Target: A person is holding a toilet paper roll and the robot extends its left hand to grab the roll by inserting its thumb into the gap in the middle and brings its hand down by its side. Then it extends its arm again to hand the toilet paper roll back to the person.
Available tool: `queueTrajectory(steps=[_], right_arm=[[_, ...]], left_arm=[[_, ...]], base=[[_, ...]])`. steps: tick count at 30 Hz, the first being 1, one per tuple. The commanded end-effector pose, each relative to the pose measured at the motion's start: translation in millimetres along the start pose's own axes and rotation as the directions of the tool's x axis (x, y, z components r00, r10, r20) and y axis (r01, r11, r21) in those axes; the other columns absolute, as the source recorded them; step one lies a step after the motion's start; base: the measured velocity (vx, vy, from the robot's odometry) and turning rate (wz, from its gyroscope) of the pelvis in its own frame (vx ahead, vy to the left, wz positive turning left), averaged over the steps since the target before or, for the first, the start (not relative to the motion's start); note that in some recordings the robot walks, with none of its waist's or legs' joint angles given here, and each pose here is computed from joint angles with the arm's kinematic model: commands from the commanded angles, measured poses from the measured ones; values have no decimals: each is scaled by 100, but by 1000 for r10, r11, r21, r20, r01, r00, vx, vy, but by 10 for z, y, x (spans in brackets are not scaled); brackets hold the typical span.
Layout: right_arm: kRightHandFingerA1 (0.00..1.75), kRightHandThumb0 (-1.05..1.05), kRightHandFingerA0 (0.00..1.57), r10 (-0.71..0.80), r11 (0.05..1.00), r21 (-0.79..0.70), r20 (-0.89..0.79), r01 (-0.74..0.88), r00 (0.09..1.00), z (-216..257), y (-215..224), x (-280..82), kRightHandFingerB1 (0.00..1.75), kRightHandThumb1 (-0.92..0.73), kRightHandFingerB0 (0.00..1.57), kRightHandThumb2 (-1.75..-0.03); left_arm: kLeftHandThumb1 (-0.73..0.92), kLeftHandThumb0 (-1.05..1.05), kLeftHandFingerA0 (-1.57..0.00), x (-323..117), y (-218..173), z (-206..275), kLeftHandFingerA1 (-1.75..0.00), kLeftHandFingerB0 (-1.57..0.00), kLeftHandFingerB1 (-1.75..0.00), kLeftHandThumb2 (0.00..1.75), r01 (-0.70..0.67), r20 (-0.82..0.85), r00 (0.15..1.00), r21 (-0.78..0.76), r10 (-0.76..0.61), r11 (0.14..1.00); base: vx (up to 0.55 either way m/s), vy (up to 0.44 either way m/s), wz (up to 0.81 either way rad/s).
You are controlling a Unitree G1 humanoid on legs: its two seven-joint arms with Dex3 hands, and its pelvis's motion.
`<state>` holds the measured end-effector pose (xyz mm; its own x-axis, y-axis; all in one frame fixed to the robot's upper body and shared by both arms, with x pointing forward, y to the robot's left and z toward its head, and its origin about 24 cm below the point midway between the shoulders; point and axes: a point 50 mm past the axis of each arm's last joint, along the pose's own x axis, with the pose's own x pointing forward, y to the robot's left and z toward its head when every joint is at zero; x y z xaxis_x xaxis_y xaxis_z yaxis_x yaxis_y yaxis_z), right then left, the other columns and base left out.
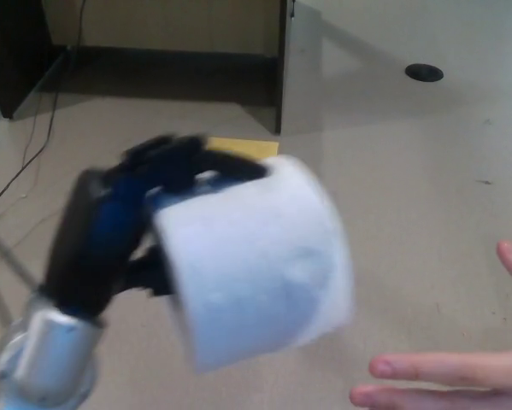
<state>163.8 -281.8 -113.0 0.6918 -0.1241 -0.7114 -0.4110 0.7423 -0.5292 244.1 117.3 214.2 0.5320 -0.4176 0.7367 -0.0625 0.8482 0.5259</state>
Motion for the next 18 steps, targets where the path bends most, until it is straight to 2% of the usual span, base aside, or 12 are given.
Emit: queueTrajectory(steps=[1,2,3,6,9,10,11,12,13,18], right_arm=[[57,-38,79,-13,999,-30,-4,13,1000,40,-70,27,43,-63,62,-59],[57,-38,78,-9,1000,-27,-7,9,1000,30,-58,22,43,-63,62,-59],[56,-37,78,-4,1000,-24,-9,4,1000,23,-39,19,43,-63,62,-60],[54,-38,76,15,999,-33,-10,-16,1000,20,4,16,42,-65,61,-60],[60,-39,78,23,999,-36,-10,-24,1000,31,-4,22,42,-66,59,-60],[59,-39,77,24,999,-45,-10,-24,1000,39,-16,27,42,-66,59,-60],[62,-39,78,26,999,-48,-9,-26,1000,55,-17,36,42,-66,60,-60],[63,-39,79,28,998,-50,-9,-28,1000,61,-14,40,42,-65,60,-60],[64,-37,81,30,998,-54,-8,-31,1000,77,-10,48,42,-65,59,-60],[64,-37,82,44,994,-96,20,-42,999,141,18,66,42,-66,60,-60]], left_arm=[[59,-15,-97,576,-323,593,-155,-94,-88,84,150,113,981,57,-155,987],[61,-18,-98,594,-363,632,-156,-92,-92,84,158,117,980,53,-163,986],[67,-20,-96,619,-419,683,-154,-88,-98,74,172,128,976,43,-176,984],[68,-21,-98,691,-564,823,-152,-87,-98,71,203,177,962,39,-206,978],[69,-21,-96,684,-668,861,-150,-89,-93,68,210,190,959,11,-208,978],[70,-24,-93,682,-710,876,-153,-85,-100,65,219,195,957,10,-216,976],[70,-22,-97,679,-730,885,-150,-86,-103,60,226,189,956,6,-223,974],[69,-22,-98,675,-751,896,-149,-88,-102,60,233,181,956,2,-229,973],[68,-21,-98,672,-769,902,-144,-92,-91,64,239,176,956,3,-236,971],[67,-19,-99,641,-801,912,-142,-94,-89,61,249,149,957,10,-247,969]], base=[[0,0,0],[0,0,0],[0,0,0],[0,0,0],[0,0,0],[0,0,0],[0,0,0],[0,0,0],[0,0,0],[0,0,0]])
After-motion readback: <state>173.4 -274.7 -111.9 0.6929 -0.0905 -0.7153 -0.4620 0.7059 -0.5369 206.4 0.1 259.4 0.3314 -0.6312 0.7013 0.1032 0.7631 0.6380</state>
